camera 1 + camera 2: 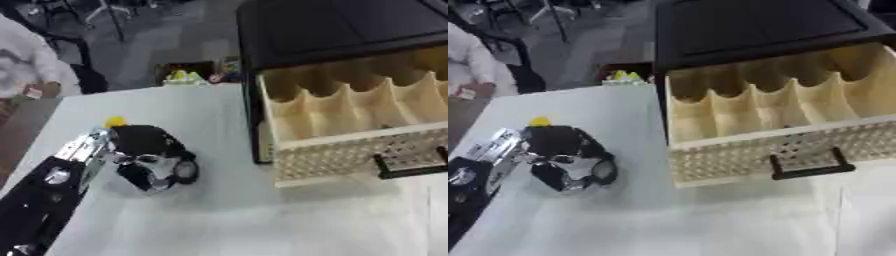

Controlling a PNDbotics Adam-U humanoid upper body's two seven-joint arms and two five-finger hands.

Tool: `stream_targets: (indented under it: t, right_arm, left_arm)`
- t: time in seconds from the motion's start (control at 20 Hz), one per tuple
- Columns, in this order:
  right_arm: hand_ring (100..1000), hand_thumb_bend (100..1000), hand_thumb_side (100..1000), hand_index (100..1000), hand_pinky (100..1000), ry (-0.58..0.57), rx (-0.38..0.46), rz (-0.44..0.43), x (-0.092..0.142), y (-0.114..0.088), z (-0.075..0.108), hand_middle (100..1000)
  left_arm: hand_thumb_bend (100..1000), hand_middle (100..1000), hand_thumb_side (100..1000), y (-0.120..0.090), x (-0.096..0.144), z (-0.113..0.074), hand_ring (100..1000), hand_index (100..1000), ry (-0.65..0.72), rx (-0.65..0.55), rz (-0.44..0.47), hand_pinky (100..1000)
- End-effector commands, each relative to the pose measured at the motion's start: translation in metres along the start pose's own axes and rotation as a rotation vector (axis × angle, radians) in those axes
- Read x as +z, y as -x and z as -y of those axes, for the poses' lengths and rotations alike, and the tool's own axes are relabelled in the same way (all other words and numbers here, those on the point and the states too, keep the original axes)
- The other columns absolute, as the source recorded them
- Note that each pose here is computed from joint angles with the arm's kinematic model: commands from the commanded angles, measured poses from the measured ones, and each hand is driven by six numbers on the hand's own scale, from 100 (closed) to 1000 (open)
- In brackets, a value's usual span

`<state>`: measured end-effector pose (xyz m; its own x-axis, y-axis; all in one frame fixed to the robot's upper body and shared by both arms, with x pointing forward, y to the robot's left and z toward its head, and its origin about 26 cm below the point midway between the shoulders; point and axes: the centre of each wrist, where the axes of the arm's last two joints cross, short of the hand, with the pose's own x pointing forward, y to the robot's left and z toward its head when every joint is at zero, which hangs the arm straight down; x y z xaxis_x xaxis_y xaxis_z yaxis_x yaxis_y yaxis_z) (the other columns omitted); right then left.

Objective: Pick up objects from table and place into drawer.

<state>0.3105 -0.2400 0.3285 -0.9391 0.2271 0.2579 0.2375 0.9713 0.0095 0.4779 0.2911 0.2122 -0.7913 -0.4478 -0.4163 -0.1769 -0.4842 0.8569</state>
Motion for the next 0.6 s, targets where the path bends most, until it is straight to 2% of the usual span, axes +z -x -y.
stream_targets:
  t: [0.05,0.6]
  right_arm:
    - [462,868,987,647,230,0.007,-0.005,0.031,-0.0063,-0.0064,0.0021,445]
    - [463,868,987,644,233,0.017,0.001,0.023,-0.0048,-0.0054,0.0032,444]
  left_arm:
    - [138,749,1000,-0.0005,0.0012,0.0103,765,1000,0.062,-0.005,0.006,705]
    - [100,752,1000,-0.0023,-0.0042,0.0125,759,1000,0.056,0.003,0.015,699]
